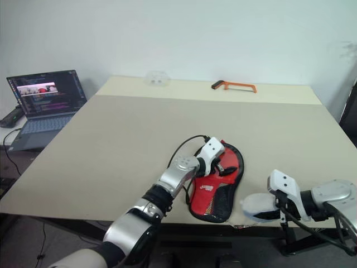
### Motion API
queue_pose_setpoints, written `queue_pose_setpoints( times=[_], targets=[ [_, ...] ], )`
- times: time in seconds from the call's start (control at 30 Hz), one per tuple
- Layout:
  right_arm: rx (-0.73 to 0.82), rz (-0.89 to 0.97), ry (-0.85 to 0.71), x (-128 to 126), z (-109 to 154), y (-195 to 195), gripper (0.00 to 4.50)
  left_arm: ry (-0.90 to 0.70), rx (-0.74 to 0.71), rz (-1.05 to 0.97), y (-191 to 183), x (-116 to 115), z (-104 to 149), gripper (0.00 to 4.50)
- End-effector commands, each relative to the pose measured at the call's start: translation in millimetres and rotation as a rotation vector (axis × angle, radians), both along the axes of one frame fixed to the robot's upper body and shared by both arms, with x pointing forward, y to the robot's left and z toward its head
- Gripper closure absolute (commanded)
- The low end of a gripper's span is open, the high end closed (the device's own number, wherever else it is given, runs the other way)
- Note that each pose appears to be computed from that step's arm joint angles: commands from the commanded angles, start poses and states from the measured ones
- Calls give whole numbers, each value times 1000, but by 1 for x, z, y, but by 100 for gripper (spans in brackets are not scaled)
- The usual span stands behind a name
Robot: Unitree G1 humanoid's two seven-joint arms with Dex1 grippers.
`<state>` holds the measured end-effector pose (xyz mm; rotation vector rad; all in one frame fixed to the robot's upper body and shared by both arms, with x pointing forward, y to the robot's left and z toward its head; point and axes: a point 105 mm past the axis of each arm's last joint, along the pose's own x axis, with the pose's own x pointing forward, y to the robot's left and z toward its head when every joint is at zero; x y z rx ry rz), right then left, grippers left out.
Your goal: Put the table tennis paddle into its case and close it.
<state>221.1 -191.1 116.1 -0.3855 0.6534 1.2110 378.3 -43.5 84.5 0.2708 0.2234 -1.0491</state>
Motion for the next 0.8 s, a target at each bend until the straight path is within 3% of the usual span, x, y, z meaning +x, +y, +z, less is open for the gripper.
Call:
queue_pose_setpoints(
  times=[0.03, 0.27, 0.43, 0.57, 0.7, 0.8],
  targets=[
    [20, 6, 40, -1, 4, 0, 254, 20, -42, -46, 11, -8, 0, 0],
    [48, -87, 7, 21, 7, -7, 7, -116, -104, -92, 53, -6, 53, 0],
    [5, -90, -38, 27, 12, -18, 3, -130, -103, -184, 86, -19, 77, 0],
    [48, -143, -93, 30, 36, -34, 3, -106, -100, -286, 121, -40, 94, 0],
    [140, -193, -118, 16, 61, -47, 3, -64, -45, -350, 166, -65, 106, 0],
    [184, -256, -118, -6, 65, -59, 3, -9, 14, -301, 210, -80, 114, 0]
  ],
)
